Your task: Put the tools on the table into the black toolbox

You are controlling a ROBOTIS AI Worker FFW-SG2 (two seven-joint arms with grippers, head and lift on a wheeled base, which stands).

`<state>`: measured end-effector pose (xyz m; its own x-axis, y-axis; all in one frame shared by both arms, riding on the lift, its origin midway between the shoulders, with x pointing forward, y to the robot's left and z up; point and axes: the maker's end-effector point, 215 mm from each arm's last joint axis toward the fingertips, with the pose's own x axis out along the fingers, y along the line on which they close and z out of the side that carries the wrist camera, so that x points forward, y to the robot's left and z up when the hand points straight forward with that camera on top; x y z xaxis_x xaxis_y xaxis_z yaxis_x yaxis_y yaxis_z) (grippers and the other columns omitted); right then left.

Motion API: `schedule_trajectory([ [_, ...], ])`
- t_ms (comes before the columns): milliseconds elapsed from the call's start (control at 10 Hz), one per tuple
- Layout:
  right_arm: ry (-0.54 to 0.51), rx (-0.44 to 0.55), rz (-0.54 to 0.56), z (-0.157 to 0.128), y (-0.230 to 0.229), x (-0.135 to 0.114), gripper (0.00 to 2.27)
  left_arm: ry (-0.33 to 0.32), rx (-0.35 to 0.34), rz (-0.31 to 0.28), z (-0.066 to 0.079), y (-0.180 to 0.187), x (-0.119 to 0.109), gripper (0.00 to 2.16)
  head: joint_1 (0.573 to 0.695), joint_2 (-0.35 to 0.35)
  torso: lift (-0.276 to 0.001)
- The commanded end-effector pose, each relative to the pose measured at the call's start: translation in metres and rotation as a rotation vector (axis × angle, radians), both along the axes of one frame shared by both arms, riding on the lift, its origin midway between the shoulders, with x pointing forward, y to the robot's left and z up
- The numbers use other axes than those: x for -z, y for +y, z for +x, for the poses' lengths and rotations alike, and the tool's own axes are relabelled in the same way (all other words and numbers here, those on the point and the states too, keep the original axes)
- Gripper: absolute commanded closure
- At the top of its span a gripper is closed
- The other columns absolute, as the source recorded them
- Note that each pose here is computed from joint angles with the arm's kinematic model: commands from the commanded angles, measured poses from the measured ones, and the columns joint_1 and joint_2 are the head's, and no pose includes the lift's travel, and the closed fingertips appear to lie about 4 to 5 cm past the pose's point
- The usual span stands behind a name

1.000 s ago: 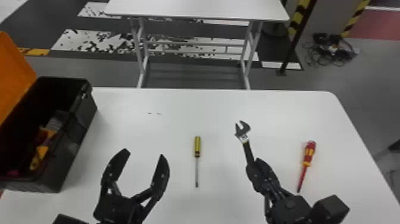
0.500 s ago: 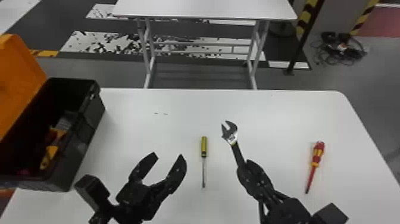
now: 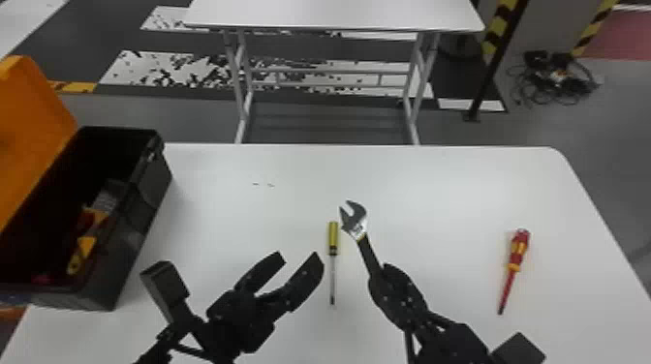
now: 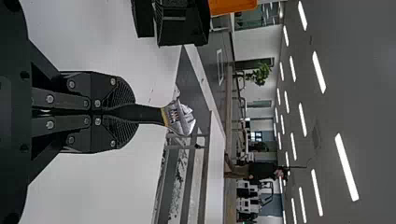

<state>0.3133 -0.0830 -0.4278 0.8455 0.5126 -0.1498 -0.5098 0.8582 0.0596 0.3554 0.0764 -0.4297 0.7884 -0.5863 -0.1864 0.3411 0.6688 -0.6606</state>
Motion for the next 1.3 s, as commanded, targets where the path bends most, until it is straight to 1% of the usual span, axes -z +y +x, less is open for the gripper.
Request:
schedule_trajectory([
  [0, 0.003, -0.018, 0.001, -0.003, 0.008, 0.001, 2.25, 0.041, 0.031, -0.075, -0.005, -0.006, -0.005, 0.2, 0.695, -0.011, -0.075],
  [100, 0.002, -0.027, 0.007, -0.004, 0.014, 0.0, 2.25, 0.049, 0.052, -0.102, -0.008, -0.012, -0.007, 0.21, 0.695, -0.011, -0.075],
  [300, 0.003, -0.042, 0.018, -0.007, 0.023, -0.002, 2.25, 0.059, 0.089, -0.151, -0.008, -0.026, -0.015, 0.21, 0.695, -0.01, -0.075],
  [400, 0.002, -0.057, 0.026, -0.01, 0.029, -0.003, 2.25, 0.066, 0.109, -0.159, -0.007, -0.032, -0.017, 0.21, 0.695, -0.012, -0.075],
  [500, 0.003, -0.064, 0.032, -0.012, 0.034, -0.004, 2.25, 0.067, 0.134, -0.19, -0.006, -0.039, -0.022, 0.21, 0.695, -0.015, -0.075],
  [600, -0.002, -0.07, 0.039, -0.014, 0.038, -0.007, 2.25, 0.092, 0.169, -0.219, -0.009, -0.046, -0.023, 0.21, 0.695, -0.019, -0.075],
  [700, -0.002, -0.074, 0.043, -0.015, 0.041, -0.008, 2.25, 0.089, 0.175, -0.248, -0.006, -0.047, -0.025, 0.21, 0.695, -0.023, -0.075],
  [800, -0.008, -0.077, 0.047, -0.015, 0.043, -0.01, 2.25, 0.095, 0.187, -0.321, -0.006, -0.048, -0.029, 0.21, 0.695, -0.026, -0.075],
  [900, -0.009, -0.081, 0.053, -0.016, 0.046, -0.011, 2.25, 0.101, 0.189, -0.362, -0.005, -0.047, -0.028, 0.21, 0.695, -0.025, -0.075],
  [1000, -0.009, -0.083, 0.055, -0.016, 0.048, -0.012, 2.25, 0.101, 0.189, -0.374, -0.004, -0.048, -0.029, 0.21, 0.695, -0.02, -0.075],
  [1200, -0.015, -0.087, 0.058, -0.016, 0.05, -0.014, 2.25, 0.109, 0.188, -0.427, 0.0, -0.047, -0.029, 0.21, 0.695, -0.012, -0.075],
])
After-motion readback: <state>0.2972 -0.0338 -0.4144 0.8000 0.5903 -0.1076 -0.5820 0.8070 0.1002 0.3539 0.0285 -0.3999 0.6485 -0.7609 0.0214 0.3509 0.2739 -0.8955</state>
